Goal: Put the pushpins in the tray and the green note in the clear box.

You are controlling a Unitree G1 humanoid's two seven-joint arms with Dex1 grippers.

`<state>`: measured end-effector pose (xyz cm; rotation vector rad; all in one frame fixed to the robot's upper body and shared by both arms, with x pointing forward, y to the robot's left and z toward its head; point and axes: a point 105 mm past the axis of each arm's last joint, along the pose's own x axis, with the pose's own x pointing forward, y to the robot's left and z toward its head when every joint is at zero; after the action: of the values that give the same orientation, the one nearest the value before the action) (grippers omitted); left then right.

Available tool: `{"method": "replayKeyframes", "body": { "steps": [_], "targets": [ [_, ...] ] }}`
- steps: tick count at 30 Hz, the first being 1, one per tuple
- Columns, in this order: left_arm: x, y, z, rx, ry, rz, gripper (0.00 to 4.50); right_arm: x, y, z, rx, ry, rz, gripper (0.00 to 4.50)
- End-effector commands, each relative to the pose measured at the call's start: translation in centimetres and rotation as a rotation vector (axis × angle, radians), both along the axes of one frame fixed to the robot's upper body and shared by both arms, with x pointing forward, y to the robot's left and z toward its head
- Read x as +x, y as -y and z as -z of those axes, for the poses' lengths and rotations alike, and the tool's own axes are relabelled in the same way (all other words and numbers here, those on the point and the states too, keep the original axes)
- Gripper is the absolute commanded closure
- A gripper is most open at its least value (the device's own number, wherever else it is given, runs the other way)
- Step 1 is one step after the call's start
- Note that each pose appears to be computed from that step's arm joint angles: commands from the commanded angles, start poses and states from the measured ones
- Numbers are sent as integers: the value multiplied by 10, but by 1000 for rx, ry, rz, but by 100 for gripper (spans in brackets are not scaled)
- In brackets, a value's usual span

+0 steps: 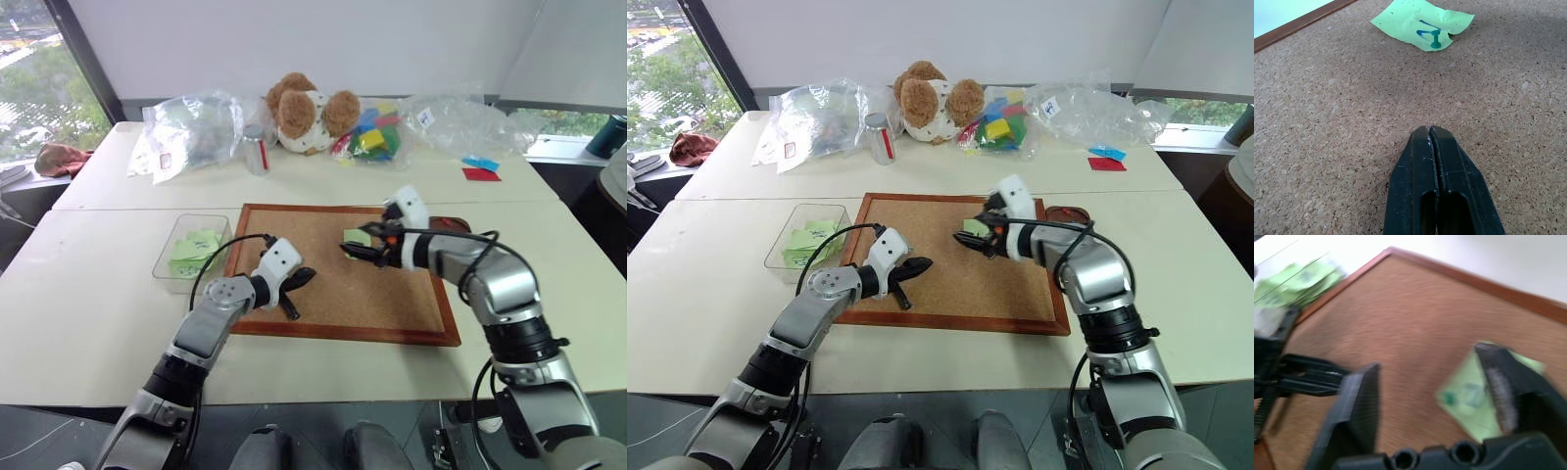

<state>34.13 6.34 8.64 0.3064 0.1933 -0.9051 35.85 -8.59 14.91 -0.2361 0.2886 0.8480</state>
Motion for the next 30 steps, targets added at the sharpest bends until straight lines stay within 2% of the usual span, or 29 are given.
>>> {"method": "replayKeyframes", "body": {
  "steps": [1, 5, 6, 7, 8, 10, 27, 30],
  "targets": [
    [-5, -8, 25, 56, -81, -19, 450, 4, -7, -6, -17, 62, -4, 126],
    [-6, -9, 25, 56, -80, -19, 450, 10, -2, 5, -31, 52, 21, 126],
    [-6, -8, 25, 56, -80, -19, 450, 12, 0, 7, -28, 46, 35, 168],
    [-6, -8, 25, 56, -80, -19, 450, 14, 2, 9, -28, 45, 43, 178],
    [-6, -8, 25, 57, -80, -19, 450, 15, 4, 10, -30, 46, 49, 207],
    [-6, -8, 25, 57, -80, -19, 450, 18, 7, 9, -31, 48, 64, 287],
    [-5, -9, 24, 64, -74, -15, 450, 24, 20, 23, -11, -1, 107, 287],
    [-6, -9, 25, 65, -75, -13, 450, 24, 20, 24, -7, -4, 108, 363]
  ]
}}
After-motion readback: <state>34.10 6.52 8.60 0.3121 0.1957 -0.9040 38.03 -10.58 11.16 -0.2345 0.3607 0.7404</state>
